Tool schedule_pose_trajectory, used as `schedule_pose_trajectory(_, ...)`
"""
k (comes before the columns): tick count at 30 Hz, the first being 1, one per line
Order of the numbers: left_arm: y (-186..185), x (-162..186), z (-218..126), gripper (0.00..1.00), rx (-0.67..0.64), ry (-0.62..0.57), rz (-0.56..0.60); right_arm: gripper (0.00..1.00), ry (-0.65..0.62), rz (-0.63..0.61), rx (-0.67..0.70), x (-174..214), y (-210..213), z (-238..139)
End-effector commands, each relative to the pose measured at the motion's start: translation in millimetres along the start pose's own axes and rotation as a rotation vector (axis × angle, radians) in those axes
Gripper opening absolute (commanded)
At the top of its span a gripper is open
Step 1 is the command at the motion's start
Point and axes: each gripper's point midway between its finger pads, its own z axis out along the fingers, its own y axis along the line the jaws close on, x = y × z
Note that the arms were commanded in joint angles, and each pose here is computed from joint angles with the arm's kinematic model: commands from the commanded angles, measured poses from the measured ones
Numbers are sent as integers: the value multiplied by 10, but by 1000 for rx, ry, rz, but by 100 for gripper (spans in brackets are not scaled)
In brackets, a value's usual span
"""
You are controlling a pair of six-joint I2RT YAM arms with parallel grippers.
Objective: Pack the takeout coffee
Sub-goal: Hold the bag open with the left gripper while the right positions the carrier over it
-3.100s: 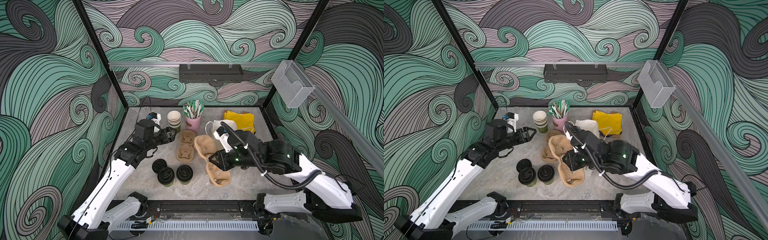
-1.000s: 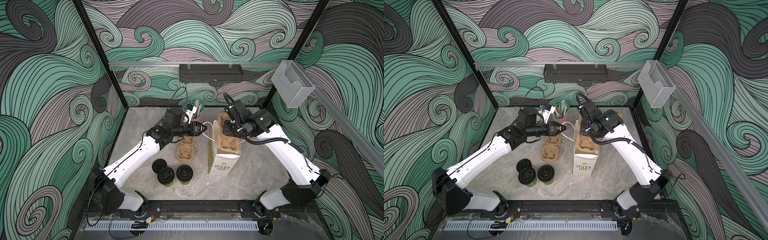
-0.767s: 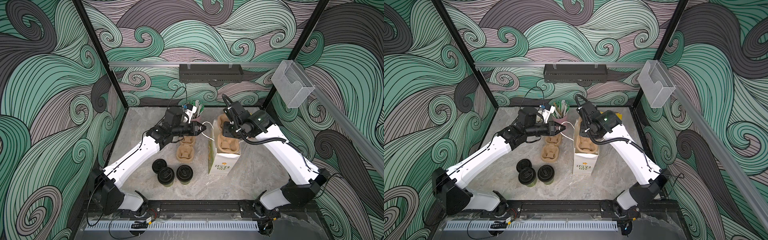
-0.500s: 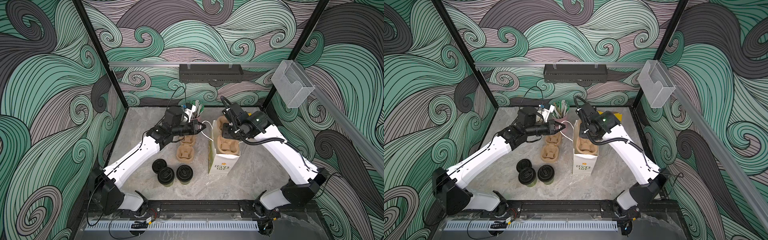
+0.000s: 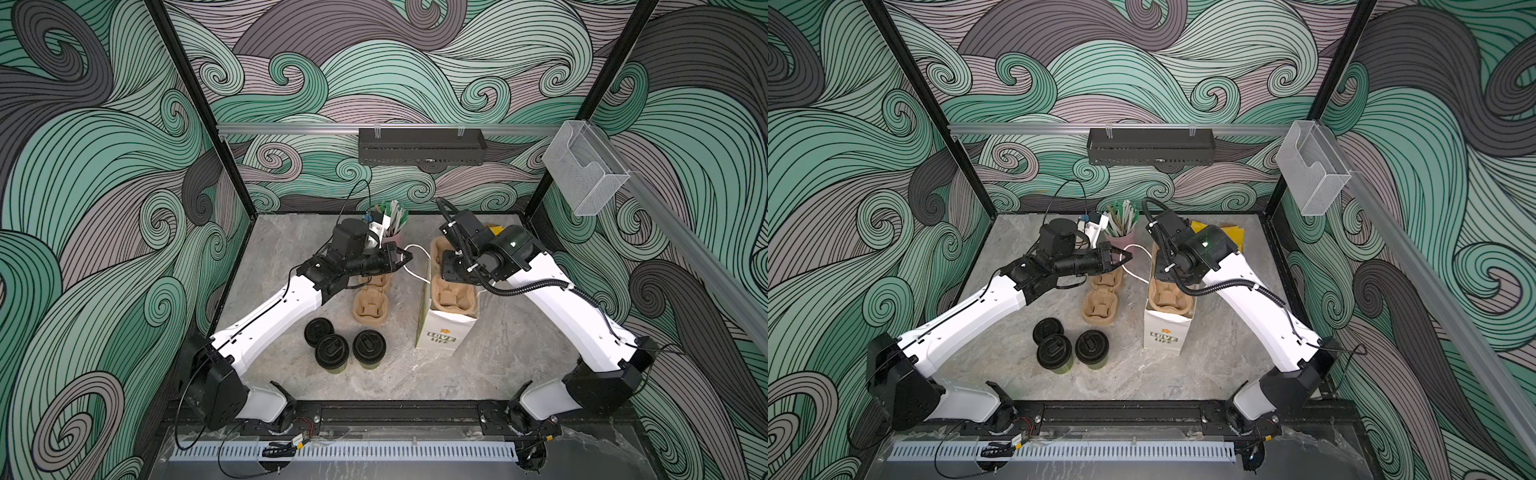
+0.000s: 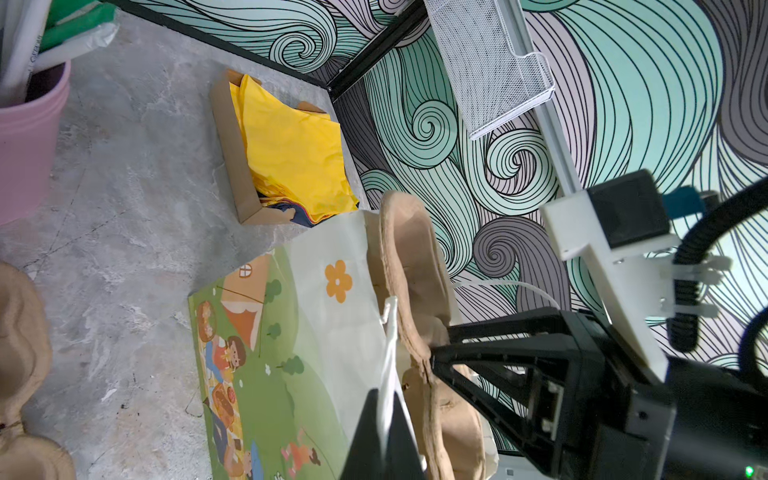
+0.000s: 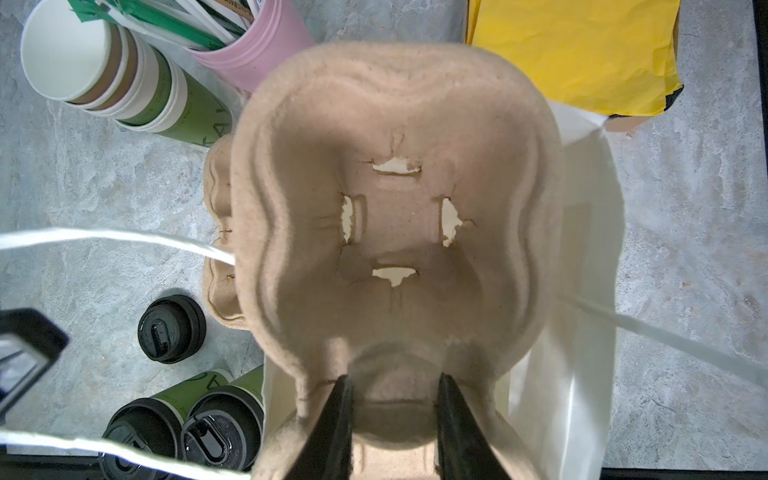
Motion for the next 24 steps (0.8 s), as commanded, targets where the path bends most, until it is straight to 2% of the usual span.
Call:
schedule_pose_trajectory(1, -125, -63, -64, 0, 22, -43, 11, 27, -1, 73, 30, 65, -124, -85)
schedule_pose_trajectory(8, -141, -65, -84, 0, 21, -70, -4, 27, 9, 184, 78, 150, -256, -106)
schedule_pose_trajectory(24, -231, -40, -48, 0, 37, -73, 6, 27, 99, 211, 126, 290, -224, 81)
